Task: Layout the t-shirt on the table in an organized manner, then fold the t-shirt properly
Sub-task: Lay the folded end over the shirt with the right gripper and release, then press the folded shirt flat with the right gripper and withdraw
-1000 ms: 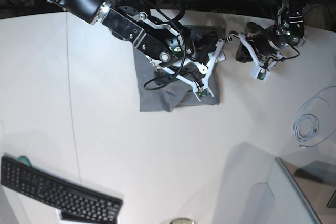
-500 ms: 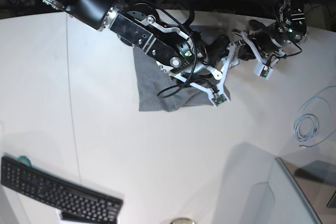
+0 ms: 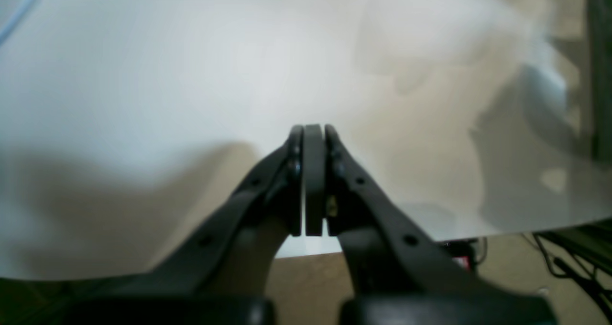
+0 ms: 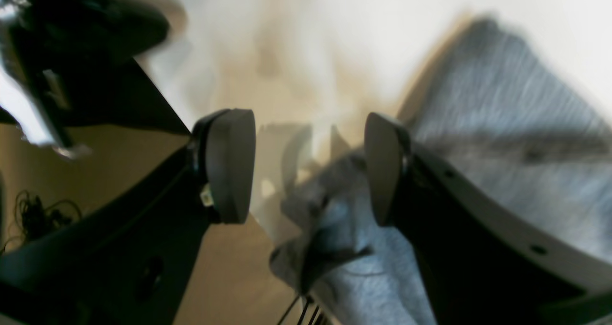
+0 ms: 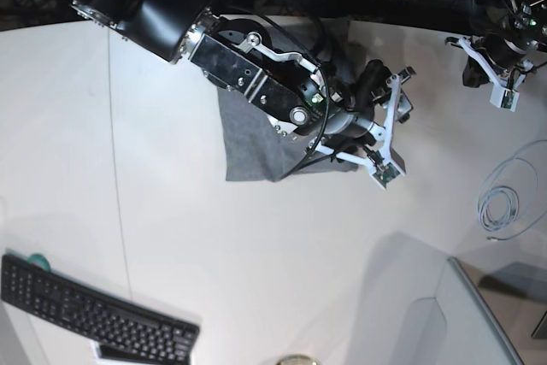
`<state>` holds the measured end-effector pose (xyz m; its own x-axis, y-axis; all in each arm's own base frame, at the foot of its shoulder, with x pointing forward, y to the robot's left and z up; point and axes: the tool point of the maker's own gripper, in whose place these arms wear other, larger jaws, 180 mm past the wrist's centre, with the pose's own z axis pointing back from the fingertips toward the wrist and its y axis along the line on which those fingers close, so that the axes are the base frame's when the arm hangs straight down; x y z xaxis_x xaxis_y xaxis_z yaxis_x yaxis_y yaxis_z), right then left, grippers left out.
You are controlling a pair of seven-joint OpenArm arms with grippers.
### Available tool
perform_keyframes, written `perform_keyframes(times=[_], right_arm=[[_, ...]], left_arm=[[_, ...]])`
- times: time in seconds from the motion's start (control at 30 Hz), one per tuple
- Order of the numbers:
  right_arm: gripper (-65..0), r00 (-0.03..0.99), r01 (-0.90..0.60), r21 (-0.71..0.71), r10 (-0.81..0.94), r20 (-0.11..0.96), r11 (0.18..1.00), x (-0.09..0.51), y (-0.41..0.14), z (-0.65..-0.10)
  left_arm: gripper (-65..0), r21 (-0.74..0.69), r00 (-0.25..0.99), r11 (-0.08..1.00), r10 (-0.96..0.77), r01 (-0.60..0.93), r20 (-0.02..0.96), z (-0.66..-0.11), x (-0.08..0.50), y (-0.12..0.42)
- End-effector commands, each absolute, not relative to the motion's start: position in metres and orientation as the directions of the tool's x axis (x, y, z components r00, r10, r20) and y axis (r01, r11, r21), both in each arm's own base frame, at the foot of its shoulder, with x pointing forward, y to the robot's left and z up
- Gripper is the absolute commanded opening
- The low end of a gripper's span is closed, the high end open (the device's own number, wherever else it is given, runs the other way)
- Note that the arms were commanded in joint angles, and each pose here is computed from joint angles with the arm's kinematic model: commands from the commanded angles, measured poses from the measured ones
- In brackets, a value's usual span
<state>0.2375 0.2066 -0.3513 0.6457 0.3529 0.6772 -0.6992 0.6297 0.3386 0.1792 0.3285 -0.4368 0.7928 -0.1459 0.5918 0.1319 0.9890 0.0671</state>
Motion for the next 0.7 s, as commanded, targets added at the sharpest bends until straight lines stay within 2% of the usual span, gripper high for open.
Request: perform_keyframes(times=[0.0,0.1,0.17,0.23,0.3,0.4,0.5,0.57,0.67], right_arm=[[-31.7,0.590,-0.733,0.342,0.298,0.750,0.588,0.245,0.215,-0.313],[-31.7,0.582,-0.725,0.332,0.278,0.764,0.604,0.240,0.184,-0.279],[-31.7,0.640,-0.651,0.349,0.241,0.729,0.674,0.247,0.152,-0.276],[-32.7,0.718,-0.559,0.369,0.210,0.664,0.743,0.247,0.123,-0.296],[-41.7,0.763,-0.497,0.363,0.198,0.615,0.788,0.247,0.098,-0.321],[-64.4,0.803,-0.472,0.361,0.223,0.553,0.804,0.235,0.083,-0.352],[-62.7,0.840,-0.432,0.365,0.221,0.495,0.825,0.226,0.073,-0.375],[-65.0,0.847,-0.415,0.364,0.209,0.488,0.833,0.223,0.072,-0.386],[-65.0,0.865,-0.389,0.352,0.207,0.457,0.851,0.219,0.067,-0.407]], left_arm=[[-65.0,0.076,0.780,0.989,-0.149,0.129,0.608,-0.430,0.183,0.336],[-65.0,0.062,0.792,0.991,-0.132,0.118,0.596,-0.437,0.178,0.337],[-65.0,0.057,0.797,0.992,-0.124,0.112,0.591,-0.440,0.175,0.338],[-65.0,0.053,0.800,0.993,-0.119,0.108,0.588,-0.441,0.173,0.338],[-65.0,0.062,0.796,0.994,-0.107,0.088,0.595,-0.438,0.173,0.345],[-65.0,0.071,0.791,0.995,-0.101,0.073,0.603,-0.434,0.174,0.350],[-65.0,0.075,0.788,0.994,-0.106,0.075,0.607,-0.432,0.175,0.350],[-65.0,0.077,0.789,0.994,-0.106,0.074,0.605,-0.432,0.175,0.352],[-65.0,0.099,0.795,0.993,-0.106,0.059,0.597,-0.428,0.169,0.365]])
